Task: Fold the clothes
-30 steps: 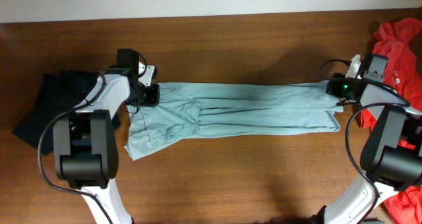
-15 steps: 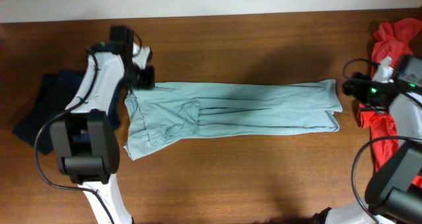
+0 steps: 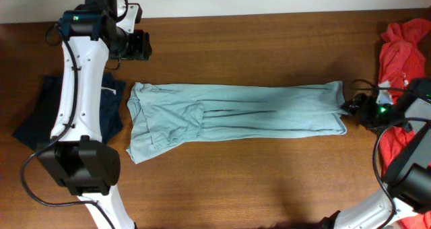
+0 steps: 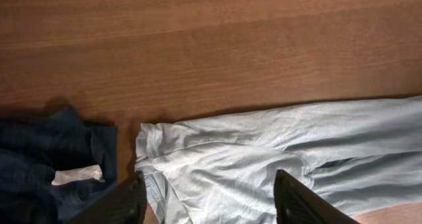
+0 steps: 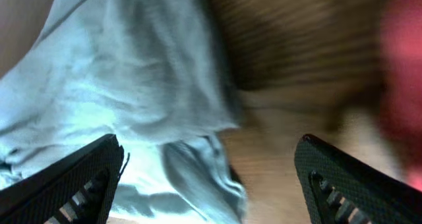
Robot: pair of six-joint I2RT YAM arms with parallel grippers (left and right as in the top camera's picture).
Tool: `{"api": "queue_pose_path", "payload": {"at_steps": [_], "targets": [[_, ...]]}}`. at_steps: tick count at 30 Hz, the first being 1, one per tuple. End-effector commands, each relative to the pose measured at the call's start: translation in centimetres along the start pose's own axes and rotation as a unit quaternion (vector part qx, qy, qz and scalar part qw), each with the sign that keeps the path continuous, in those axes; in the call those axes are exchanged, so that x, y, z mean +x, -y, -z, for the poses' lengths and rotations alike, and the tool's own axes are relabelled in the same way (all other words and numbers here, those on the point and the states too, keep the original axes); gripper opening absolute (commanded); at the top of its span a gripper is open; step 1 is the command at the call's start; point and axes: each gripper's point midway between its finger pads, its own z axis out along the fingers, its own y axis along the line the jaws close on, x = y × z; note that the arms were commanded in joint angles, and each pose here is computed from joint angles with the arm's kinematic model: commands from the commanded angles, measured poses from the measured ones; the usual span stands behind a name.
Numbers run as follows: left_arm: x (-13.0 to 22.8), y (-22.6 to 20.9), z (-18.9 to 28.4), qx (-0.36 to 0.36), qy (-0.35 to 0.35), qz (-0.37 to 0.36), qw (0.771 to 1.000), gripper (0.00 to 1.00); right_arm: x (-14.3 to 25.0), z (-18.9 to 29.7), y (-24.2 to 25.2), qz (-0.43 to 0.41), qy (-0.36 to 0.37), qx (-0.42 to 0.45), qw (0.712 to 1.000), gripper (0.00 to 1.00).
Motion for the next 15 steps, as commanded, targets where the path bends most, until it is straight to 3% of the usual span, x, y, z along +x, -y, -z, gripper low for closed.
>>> {"api": "queue_pose_path", "payload": {"at_steps": [1, 4, 8, 10, 15], "targets": [[-0.2, -0.2, 1.0, -0.002, 0.009, -0.004, 1.0, 0.65, 0.3, -1.5, -2.5, 0.047, -0.015, -0.03, 0.998, 0.86], [0.1, -0.2, 1.0, -0.002, 0.003, -0.003, 1.0, 0.73, 0.4, -2.8, -1.9, 0.061, -0.024, 0.002, 0.998, 0.87], [0.9, -0.1, 1.0, -0.001, -0.014, 0.0, 1.0, 0.77, 0.1, -4.1, -1.0, 0.067, -0.024, 0.018, 0.997, 0.87], [1.1, -0.1, 1.0, -0.001, -0.017, 0.0, 1.0, 0.99, 0.2, -4.8, -0.6, 0.065, -0.028, 0.018, 0.997, 0.87], [1.1, -0.1, 1.0, -0.001, -0.017, 0.0, 1.0, 0.99, 0.6, -5.4, 1.0, 0.063, -0.039, 0.049, 0.996, 0.87]]}}
